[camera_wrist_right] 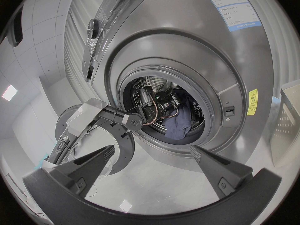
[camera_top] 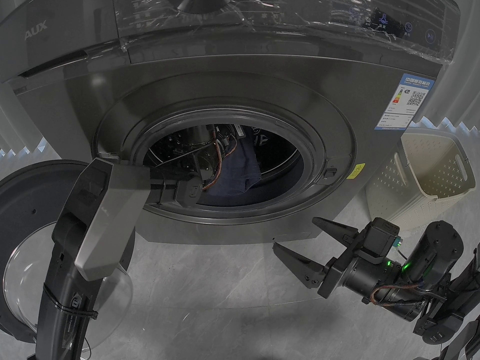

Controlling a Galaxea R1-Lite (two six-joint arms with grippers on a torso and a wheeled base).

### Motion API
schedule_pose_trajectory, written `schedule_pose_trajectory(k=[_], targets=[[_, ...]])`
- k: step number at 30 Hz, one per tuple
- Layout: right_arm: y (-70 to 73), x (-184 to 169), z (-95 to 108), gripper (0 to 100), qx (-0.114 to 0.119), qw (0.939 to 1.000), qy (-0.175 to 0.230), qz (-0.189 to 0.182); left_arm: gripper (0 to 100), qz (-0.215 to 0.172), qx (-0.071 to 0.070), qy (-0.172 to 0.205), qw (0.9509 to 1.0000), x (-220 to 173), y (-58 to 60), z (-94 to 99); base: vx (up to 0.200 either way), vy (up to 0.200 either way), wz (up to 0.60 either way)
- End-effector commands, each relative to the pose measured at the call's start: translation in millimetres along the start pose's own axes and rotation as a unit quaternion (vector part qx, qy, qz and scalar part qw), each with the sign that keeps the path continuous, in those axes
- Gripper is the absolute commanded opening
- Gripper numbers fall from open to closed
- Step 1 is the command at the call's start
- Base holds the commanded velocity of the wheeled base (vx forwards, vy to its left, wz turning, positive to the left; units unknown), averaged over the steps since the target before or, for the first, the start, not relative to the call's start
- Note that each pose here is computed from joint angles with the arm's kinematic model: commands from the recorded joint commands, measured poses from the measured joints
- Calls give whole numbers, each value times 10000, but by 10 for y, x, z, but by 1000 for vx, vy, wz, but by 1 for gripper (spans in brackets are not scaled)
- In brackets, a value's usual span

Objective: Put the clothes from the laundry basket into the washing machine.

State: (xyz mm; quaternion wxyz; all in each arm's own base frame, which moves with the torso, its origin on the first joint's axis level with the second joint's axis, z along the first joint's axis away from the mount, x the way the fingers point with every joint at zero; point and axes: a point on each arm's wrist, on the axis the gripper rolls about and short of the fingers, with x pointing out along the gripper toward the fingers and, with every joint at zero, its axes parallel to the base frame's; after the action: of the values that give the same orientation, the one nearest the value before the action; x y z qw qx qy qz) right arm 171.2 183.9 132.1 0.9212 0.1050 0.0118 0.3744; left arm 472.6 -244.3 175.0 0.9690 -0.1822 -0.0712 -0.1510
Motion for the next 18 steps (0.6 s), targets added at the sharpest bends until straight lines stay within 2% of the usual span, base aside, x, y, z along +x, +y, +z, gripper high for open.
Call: schedule_pose_trajectory(k=[1,2,3,4,8,9,10,12,13,15,18], targets=[[0,5,-9,100,1,10000,17,0,0,5,-3,-12,10000,8,3,-23,0,0,0],[0,5,-9,100,1,10000,17,0,0,19,1,7,10000,6,1,-14,0,0,0],[0,5,-9,100,1,10000,17,0,100,21,-5,14,10000,5,-1,-8,0,0,0],[0,5,-9,100,1,10000,17,0,100,-29,-25,-23,10000,-24,-82,109,0,0,0],[-5,3,-11,100,0,10000,23,-9,100,-70,86,589,9982,-257,-168,188,0,0,0],[-5,3,-11,100,0,10000,23,-9,100,-71,90,613,9981,-268,-168,196,0,0,0],[0,5,-9,100,1,10000,17,0,100,-168,162,1022,9945,-389,-156,225,0,0,0],[0,5,-9,100,1,10000,17,0,100,-275,262,1416,9892,-499,-140,227,0,0,0],[0,5,-9,100,1,10000,17,0,100,-282,275,1473,9883,-519,-137,230,0,0,0],[-4,4,-5,100,-7,10000,8,-6,100,-376,460,1945,9791,-685,-103,222,0,0,0],[1,6,-3,100,-6,10000,2,3,100,-516,656,2418,9667,-814,-62,43,0,0,0]])
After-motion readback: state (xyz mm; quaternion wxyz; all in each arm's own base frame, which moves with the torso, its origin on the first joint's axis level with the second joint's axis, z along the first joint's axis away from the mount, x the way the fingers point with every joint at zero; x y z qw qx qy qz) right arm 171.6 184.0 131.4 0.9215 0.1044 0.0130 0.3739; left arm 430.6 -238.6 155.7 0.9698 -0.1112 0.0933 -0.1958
